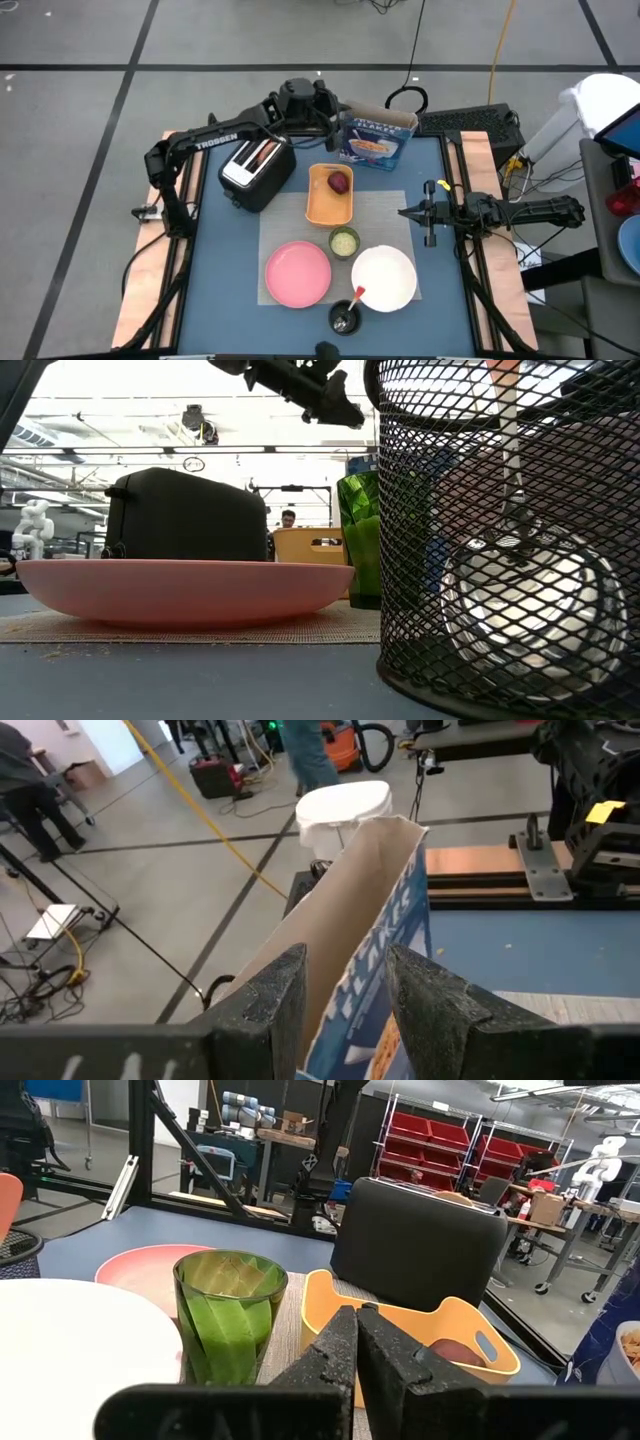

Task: Arrange a breakfast setting
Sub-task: Pour the cereals into the white bowl

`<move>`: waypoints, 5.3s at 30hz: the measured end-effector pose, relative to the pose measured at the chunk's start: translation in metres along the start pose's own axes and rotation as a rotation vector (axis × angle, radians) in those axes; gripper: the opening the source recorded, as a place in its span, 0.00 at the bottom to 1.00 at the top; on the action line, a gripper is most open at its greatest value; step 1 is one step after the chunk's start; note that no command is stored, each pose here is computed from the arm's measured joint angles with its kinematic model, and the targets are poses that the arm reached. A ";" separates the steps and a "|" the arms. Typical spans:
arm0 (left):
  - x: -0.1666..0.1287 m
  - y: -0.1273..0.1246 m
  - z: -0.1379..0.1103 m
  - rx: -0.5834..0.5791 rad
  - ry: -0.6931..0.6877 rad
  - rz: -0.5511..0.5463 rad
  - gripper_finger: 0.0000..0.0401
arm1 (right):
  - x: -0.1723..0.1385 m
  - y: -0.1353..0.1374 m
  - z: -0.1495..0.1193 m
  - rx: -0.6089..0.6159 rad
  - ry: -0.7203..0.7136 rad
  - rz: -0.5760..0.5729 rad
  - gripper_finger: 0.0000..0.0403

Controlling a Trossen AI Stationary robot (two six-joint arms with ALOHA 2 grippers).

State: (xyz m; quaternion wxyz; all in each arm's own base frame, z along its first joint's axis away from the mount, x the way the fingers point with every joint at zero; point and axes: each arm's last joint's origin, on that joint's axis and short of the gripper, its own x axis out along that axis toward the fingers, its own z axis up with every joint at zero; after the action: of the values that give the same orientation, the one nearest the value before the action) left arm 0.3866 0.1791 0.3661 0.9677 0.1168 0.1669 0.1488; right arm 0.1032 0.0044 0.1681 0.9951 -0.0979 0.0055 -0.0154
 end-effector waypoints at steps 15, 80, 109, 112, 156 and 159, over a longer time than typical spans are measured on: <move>0.031 0.000 -0.025 0.066 0.017 -0.038 0.36 | 0.000 0.000 0.000 0.000 -0.001 0.000 0.00; 0.057 -0.014 -0.046 0.157 0.128 0.108 0.01 | 0.000 0.000 0.000 0.000 0.000 0.000 0.00; 0.043 -0.026 -0.018 0.165 0.016 0.112 0.00 | 0.000 0.000 0.000 0.000 0.000 0.000 0.00; 0.043 -0.026 -0.017 0.161 0.004 0.118 0.00 | 0.000 0.000 0.000 -0.001 -0.002 0.000 0.00; -0.062 -0.013 0.055 0.051 -0.147 0.160 0.00 | -0.006 -0.012 0.030 0.261 -0.314 -0.218 0.77; -0.066 -0.018 0.058 0.045 -0.155 0.146 0.00 | -0.007 -0.014 0.034 0.236 -0.349 -0.252 0.79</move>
State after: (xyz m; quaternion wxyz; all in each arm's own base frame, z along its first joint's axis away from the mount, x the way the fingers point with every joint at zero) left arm 0.3526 0.1310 0.4334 0.9614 0.1613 0.0858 0.2058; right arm 0.0965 -0.0021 0.2039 0.9757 0.0180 -0.1805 -0.1229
